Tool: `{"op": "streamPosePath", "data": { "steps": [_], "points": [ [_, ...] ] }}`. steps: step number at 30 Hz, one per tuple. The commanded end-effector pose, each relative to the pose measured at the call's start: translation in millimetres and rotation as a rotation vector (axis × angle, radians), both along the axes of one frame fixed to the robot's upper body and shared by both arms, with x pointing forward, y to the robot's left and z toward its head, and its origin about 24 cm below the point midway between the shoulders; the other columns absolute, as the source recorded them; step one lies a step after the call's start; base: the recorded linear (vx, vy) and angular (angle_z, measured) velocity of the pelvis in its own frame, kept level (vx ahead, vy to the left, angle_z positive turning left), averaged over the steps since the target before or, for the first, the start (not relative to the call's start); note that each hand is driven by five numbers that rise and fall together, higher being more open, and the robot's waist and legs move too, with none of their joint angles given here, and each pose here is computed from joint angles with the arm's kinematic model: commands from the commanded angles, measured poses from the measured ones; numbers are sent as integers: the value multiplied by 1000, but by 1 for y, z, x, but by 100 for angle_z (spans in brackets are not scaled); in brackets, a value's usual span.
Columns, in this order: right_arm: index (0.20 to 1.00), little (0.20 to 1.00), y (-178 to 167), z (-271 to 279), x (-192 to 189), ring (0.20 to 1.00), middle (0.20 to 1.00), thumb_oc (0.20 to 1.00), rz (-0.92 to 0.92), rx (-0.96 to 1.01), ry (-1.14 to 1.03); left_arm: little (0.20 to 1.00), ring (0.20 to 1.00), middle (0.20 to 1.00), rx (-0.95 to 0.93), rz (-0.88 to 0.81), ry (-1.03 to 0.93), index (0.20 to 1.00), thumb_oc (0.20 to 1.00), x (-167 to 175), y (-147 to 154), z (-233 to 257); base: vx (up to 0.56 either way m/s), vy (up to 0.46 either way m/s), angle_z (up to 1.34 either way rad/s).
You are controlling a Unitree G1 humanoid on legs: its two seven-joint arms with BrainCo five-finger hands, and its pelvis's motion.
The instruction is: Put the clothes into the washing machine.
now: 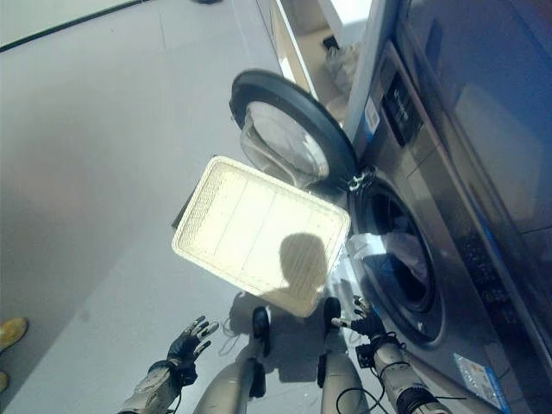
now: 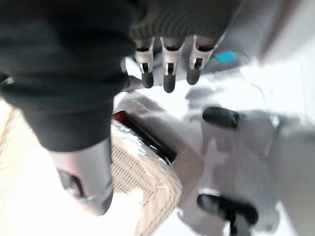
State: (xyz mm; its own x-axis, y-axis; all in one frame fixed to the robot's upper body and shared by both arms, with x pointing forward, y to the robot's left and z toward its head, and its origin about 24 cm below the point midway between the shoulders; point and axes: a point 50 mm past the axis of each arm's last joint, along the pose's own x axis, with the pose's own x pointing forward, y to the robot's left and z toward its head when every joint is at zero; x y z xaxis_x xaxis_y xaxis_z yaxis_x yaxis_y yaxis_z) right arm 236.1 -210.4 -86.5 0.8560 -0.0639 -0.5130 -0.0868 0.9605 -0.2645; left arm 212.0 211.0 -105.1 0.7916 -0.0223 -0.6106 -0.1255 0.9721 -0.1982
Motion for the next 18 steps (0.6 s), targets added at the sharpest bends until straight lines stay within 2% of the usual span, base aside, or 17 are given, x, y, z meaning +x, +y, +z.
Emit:
{"op": "streamPosePath", "data": {
  "steps": [1,5,8,12,18],
  "points": [
    [1000,1000,-4,-11,-17,1000,1000,1000,100,-40,66,1000,1000,1000,83,-115,46,1000,1000,-14,4,-8,95,-54,26],
    [1000,1000,-11,-33,-46,1000,1000,1000,39,11,229,1000,1000,1000,112,-194,189,1000,1000,-42,2,-27,120,-68,20],
    [1000,1000,-12,-46,-66,1000,1000,1000,-31,55,333,1000,1000,1000,105,-203,300,1000,1000,-66,-1,-40,136,-40,6],
    [1000,1000,-6,-57,-84,1000,1000,1000,-35,79,422,1000,1000,1000,114,-214,382,1000,1000,-84,-5,-49,127,-29,2],
    [1000,1000,1,-66,-103,1000,1000,1000,55,62,548,1000,1000,1000,148,-245,380,1000,1000,-87,-6,-50,53,5,2]
  ]
}}
